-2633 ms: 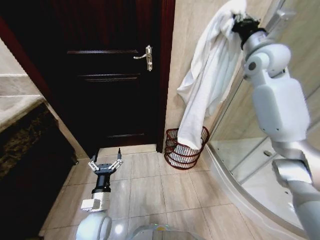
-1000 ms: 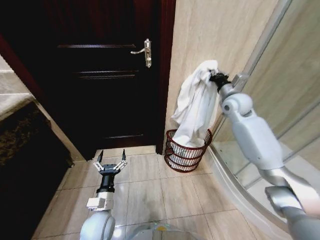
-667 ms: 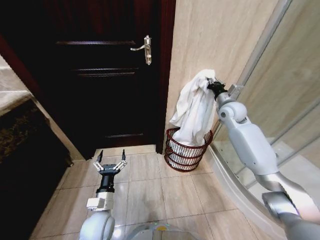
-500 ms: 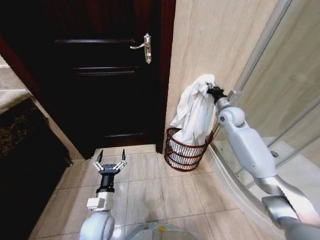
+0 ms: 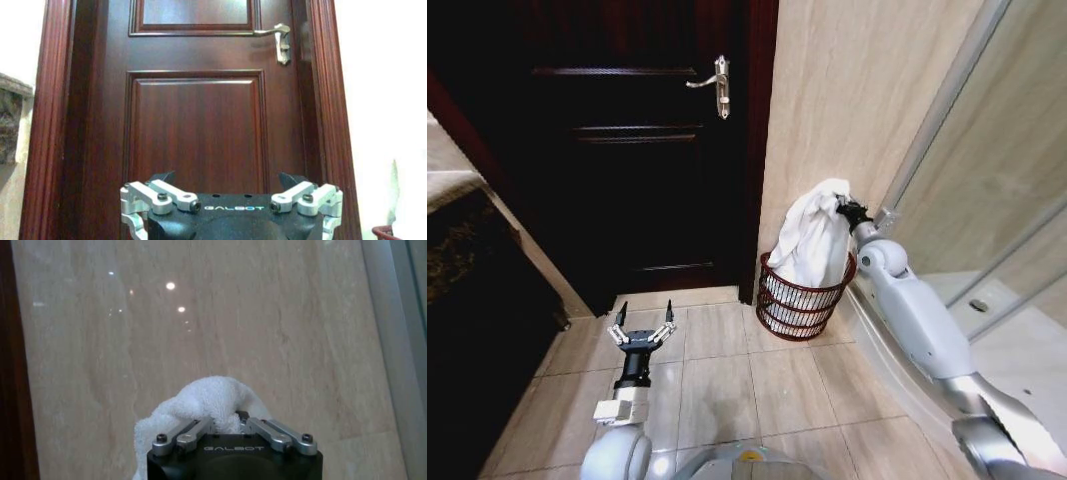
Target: Discard the used towel into the hamper.
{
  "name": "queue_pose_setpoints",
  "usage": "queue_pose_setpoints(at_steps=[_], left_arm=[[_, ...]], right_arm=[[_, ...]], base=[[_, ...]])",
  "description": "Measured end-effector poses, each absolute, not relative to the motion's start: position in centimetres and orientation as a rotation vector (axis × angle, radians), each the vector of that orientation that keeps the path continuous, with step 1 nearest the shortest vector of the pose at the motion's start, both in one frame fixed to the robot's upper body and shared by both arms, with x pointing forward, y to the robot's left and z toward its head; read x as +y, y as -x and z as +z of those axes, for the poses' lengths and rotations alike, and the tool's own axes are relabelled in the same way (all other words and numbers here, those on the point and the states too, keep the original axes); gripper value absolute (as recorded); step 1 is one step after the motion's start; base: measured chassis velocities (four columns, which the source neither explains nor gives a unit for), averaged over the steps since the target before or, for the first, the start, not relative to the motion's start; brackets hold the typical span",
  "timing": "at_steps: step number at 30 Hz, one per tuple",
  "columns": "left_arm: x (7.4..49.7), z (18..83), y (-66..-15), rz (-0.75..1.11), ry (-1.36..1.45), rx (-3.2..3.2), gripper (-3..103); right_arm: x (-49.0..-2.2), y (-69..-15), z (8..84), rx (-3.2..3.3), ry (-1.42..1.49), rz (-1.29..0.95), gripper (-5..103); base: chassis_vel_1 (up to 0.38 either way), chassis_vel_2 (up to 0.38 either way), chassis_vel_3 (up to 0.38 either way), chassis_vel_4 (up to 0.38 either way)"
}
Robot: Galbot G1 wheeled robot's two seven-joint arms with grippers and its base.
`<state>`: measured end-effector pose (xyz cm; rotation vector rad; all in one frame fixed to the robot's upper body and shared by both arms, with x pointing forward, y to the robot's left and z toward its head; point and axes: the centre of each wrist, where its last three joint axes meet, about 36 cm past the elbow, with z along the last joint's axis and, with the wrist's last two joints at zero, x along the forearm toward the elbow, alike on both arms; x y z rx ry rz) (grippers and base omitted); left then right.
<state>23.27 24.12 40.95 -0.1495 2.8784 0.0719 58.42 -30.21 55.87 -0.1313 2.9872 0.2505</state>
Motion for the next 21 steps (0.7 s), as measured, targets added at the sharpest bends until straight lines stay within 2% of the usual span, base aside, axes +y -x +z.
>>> queue_pose_setpoints(at_steps=[21], left_arm=[[25.1, 40.7, -23.3, 0.060, 0.161, 2.873, 100]], right_arm=[[-31.2, -54.3, 53.6, 3.101, 0.084, 0.207, 10]], base=[[0.000, 0.000, 0.000, 0.000]])
